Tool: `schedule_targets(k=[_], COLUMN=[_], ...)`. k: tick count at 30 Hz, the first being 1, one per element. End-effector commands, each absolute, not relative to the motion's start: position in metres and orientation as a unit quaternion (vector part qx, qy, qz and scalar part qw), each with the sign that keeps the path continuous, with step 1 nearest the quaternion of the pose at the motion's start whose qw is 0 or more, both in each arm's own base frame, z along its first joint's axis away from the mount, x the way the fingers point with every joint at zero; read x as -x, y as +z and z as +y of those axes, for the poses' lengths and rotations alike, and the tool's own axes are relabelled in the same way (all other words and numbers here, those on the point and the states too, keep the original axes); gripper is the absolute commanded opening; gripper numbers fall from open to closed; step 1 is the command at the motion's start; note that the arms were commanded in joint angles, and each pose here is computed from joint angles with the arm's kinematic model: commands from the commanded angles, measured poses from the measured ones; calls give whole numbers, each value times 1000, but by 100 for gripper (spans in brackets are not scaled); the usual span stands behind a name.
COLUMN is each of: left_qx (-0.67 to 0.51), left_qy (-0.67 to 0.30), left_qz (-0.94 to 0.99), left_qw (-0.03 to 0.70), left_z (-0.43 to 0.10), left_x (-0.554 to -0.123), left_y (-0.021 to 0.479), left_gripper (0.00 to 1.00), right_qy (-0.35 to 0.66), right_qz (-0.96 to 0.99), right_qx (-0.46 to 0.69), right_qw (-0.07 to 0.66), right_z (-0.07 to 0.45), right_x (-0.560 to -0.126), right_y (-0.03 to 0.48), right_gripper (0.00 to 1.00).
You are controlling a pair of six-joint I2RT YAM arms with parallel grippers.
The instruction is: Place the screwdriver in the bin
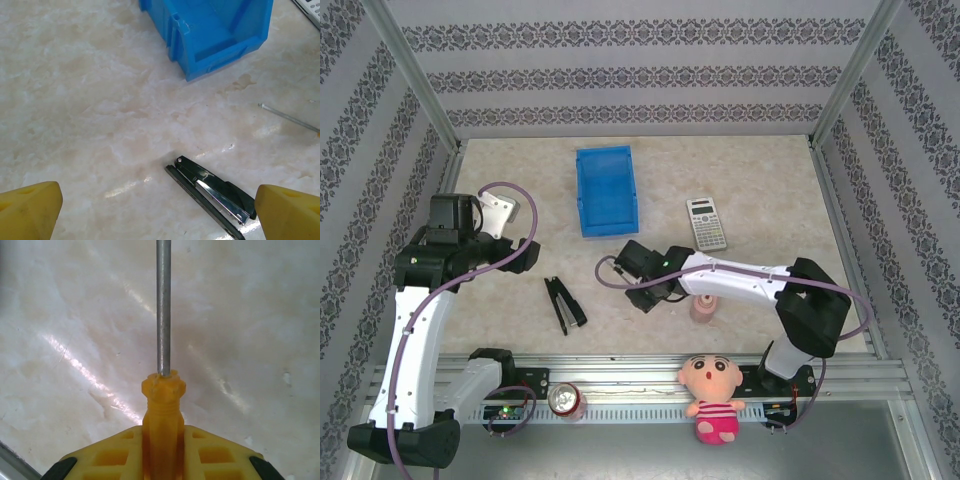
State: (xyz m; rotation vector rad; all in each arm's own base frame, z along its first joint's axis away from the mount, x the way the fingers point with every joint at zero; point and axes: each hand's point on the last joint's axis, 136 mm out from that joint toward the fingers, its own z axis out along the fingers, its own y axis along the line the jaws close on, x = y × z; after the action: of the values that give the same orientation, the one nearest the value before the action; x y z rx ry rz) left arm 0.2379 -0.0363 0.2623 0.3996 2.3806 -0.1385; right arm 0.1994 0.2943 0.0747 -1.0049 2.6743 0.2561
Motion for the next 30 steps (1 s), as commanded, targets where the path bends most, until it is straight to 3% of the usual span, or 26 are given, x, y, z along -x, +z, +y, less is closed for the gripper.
schedule_targets(k=[1, 12, 30], left_qx=[-159, -156, -158], left_qy=[-49, -67, -80], left_qz=[921, 920, 918], left_qw=[352, 352, 356], left_z=[-35, -40, -44], left_x=[-230, -224, -216], left_y=[264, 263, 264], left_gripper=[99, 99, 99], right_qy=[121, 143, 132], right_qz=[919, 923, 932], right_qx=[334, 255, 173], right_qw=[173, 249, 288], right_z=[304, 330, 366], right_x=[-221, -317, -430], right_y=[114, 159, 136], right_gripper=[21, 21, 21])
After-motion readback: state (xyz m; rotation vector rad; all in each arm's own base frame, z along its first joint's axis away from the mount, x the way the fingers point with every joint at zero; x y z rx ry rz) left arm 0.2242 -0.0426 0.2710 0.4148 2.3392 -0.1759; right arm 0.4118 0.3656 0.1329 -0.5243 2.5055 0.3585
